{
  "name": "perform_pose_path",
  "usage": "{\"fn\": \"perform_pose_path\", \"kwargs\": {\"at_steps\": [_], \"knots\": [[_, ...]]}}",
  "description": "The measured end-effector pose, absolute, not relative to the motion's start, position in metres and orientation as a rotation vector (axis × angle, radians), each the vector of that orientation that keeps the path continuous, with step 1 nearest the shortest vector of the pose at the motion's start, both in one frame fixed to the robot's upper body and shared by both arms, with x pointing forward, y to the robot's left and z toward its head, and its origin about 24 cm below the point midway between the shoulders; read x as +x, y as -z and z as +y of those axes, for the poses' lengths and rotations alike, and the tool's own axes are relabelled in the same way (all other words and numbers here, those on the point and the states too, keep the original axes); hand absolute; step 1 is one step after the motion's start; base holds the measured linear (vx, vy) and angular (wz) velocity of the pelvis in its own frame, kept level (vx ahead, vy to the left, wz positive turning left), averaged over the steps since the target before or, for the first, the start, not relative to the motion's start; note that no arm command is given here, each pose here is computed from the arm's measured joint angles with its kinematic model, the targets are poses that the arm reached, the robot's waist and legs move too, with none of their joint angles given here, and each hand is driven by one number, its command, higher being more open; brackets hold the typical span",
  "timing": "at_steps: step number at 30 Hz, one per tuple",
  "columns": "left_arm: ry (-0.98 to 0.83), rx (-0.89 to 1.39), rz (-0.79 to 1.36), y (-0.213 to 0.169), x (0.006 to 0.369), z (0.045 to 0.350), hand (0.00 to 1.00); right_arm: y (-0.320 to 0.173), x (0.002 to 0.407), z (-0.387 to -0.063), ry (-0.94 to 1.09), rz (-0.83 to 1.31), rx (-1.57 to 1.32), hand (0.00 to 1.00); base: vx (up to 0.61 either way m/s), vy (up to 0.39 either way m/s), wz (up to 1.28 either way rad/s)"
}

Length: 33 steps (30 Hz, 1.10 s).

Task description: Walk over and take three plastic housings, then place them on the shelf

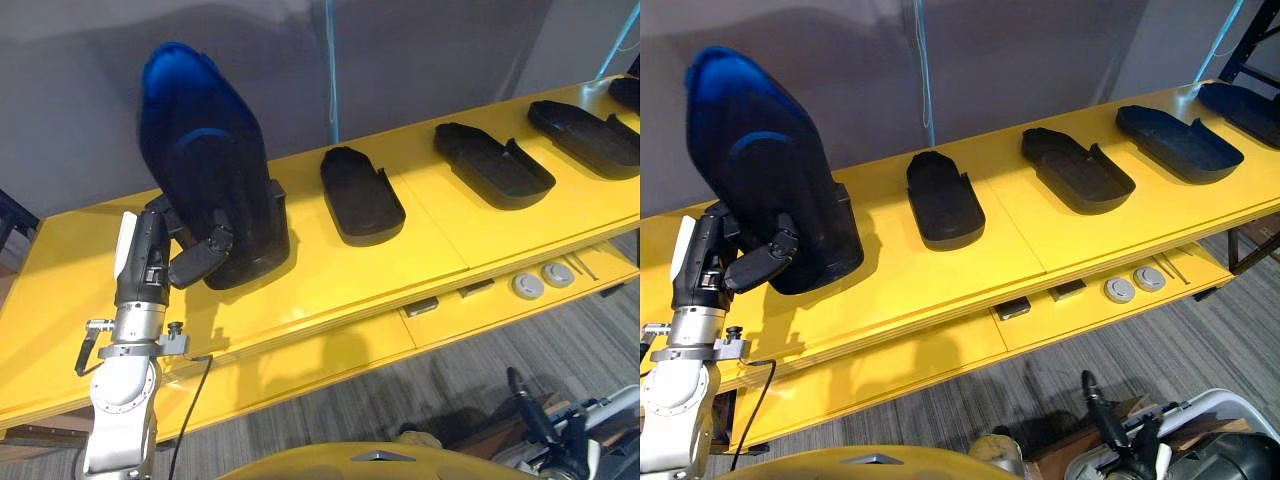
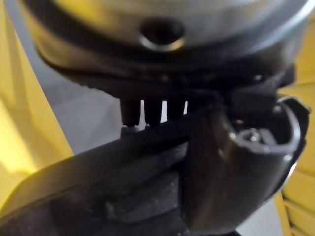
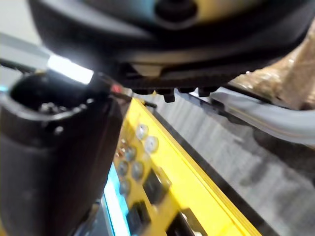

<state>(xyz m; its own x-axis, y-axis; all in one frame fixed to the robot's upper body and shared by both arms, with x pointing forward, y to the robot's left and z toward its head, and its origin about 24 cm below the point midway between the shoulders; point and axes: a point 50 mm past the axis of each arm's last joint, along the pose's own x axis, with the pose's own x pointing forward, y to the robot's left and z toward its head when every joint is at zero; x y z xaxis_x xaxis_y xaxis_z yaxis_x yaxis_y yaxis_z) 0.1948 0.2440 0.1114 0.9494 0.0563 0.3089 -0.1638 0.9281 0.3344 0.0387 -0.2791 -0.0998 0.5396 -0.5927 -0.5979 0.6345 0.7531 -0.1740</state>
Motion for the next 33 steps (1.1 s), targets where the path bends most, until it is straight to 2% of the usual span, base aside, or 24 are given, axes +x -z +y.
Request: {"fn": "perform_pose_path", "kwargs": {"at_steps": [5,7,12,22,33], "knots": [[-0.132,0.419,-0.161,-0.102,0.226,0.266,0.00,0.115,0.055,-0.285,0.538,0.793,0.084,1.00,-0.04,-0.006,0.15],[-0.165,0.443,-0.030,-0.090,0.240,0.285,0.00,0.117,0.067,-0.288,0.463,0.806,0.083,1.00,-0.01,0.004,0.10],[-0.203,0.370,0.092,-0.082,0.254,0.305,0.00,0.116,0.082,-0.289,0.393,0.801,0.082,1.00,0.00,0.008,0.04],[-0.126,0.190,0.167,-0.082,0.284,0.307,0.00,0.121,0.101,-0.273,0.242,0.829,0.026,1.00,-0.02,0.006,0.06],[0.014,0.155,0.203,-0.110,0.315,0.310,0.00,0.111,0.122,-0.284,0.226,0.779,-0.026,1.00,-0.01,0.002,0.02]]}}
